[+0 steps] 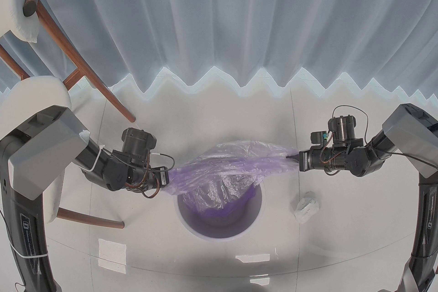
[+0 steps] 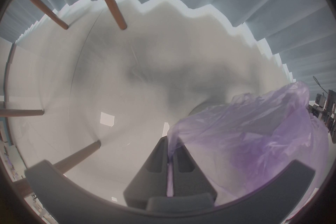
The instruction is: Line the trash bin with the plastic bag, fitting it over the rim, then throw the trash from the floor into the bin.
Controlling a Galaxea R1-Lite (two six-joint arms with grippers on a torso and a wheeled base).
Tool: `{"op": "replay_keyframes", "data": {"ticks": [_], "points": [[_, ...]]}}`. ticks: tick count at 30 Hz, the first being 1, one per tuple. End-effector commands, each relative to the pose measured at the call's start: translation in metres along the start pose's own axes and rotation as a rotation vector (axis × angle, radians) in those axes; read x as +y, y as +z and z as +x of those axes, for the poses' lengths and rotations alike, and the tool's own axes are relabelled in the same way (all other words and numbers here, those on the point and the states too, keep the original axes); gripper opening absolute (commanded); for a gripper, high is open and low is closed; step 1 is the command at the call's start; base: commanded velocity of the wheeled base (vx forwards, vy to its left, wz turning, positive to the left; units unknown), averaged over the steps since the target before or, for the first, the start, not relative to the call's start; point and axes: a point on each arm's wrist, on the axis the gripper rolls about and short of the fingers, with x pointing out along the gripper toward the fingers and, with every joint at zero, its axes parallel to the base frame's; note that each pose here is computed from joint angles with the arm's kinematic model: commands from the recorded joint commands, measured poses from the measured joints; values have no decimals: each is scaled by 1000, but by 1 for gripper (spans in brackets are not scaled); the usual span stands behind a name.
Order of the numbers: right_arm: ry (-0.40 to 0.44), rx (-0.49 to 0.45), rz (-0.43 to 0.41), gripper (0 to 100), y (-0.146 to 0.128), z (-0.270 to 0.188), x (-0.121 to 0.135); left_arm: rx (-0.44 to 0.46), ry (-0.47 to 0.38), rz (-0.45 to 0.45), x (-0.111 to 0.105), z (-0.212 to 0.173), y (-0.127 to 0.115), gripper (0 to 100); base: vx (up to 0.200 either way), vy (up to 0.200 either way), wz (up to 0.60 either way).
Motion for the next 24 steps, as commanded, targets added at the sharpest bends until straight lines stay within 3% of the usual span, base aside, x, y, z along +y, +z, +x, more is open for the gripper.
{"op": "replay_keyframes", "data": {"ticks": [1, 11, 15, 19, 24], "points": [[30, 44, -4, 0, -16, -2, 1, 58, 21, 6, 6, 4, -18, 0, 0, 0, 0], [64, 94, 1, 0, -37, -8, 4, 102, 7, 51, -10, 1, -38, 0, 0, 0, 0], [70, 93, -17, 0, -57, -13, 7, 123, 5, 85, -14, -2, -57, 0, 0, 0, 0], [70, 72, -45, 0, -70, -15, 8, 91, 8, 93, -13, -1, -67, 0, 0, 0, 0], [64, 6, -80, 0, -79, -17, 8, -11, -5, 75, -9, 0, -65, 0, 0, 0, 0]]}}
